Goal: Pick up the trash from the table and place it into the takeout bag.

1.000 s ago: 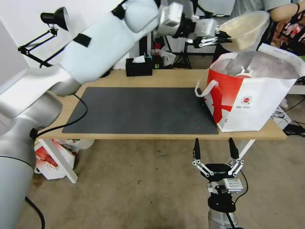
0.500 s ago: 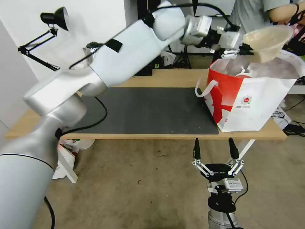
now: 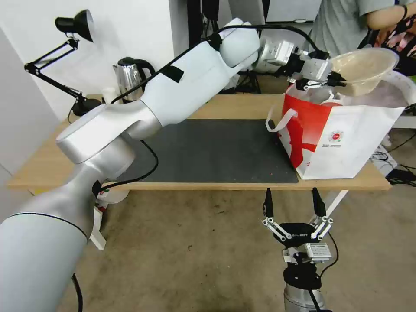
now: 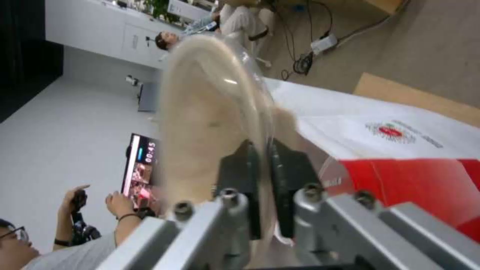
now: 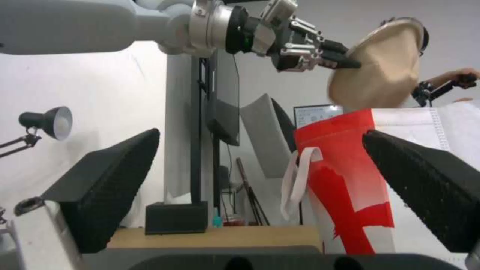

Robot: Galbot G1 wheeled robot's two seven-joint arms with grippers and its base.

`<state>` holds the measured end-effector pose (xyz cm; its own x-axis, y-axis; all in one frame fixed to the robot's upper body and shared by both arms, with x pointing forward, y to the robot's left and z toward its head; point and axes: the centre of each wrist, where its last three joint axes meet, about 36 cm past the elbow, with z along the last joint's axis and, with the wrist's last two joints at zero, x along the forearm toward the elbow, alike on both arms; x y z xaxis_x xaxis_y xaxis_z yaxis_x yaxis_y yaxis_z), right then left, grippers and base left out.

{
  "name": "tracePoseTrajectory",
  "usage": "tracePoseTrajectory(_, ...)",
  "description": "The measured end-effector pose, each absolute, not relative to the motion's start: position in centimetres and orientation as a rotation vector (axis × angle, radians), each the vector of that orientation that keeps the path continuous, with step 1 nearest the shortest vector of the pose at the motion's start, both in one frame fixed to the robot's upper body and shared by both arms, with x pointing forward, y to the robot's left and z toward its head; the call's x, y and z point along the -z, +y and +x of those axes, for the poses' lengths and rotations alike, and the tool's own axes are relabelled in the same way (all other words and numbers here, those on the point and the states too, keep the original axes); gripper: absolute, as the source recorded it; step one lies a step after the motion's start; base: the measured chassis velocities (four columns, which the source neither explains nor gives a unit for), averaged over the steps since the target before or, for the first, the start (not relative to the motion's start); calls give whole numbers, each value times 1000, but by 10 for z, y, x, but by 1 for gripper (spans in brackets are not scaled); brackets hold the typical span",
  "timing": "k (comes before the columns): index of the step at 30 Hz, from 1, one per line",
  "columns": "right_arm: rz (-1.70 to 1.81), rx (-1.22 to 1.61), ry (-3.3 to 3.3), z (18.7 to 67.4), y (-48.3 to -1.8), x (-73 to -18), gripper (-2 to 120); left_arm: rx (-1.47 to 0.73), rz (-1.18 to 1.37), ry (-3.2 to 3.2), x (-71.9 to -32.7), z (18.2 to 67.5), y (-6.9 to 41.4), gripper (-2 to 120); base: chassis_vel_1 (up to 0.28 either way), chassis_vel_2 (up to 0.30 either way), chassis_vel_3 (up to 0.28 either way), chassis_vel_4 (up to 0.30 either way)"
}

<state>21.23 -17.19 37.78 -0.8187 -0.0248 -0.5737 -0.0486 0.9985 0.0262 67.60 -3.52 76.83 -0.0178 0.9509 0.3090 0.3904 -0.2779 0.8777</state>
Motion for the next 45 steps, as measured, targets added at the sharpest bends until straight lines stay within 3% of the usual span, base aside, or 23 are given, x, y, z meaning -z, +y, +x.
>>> tracePoseTrajectory(14, -51, -53, 2530, 212, -172, -378, 100, -1305, 1693, 1418, -765, 681, -20, 56, 0, 0, 0, 0)
tracePoseTrajectory(19, -51, -53, 2530, 212, -172, -378, 100, -1234, 1711, 1450, -758, 677, -21, 79, 0, 0, 0, 0)
tracePoseTrajectory(20, -51, -53, 2530, 212, -172, -378, 100, -1234, 1711, 1450, -758, 677, -21, 79, 0, 0, 0, 0)
tracePoseTrajectory(24, -51, -52, 2530, 212, -172, -378, 100, -1146, 1677, 1582, -768, 674, 9, 97, 0, 0, 0, 0)
tracePoseTrajectory(45, -51, -53, 2530, 212, -172, -378, 100, -901, 1307, 2027, -793, 604, 196, 100, 0, 0, 0, 0)
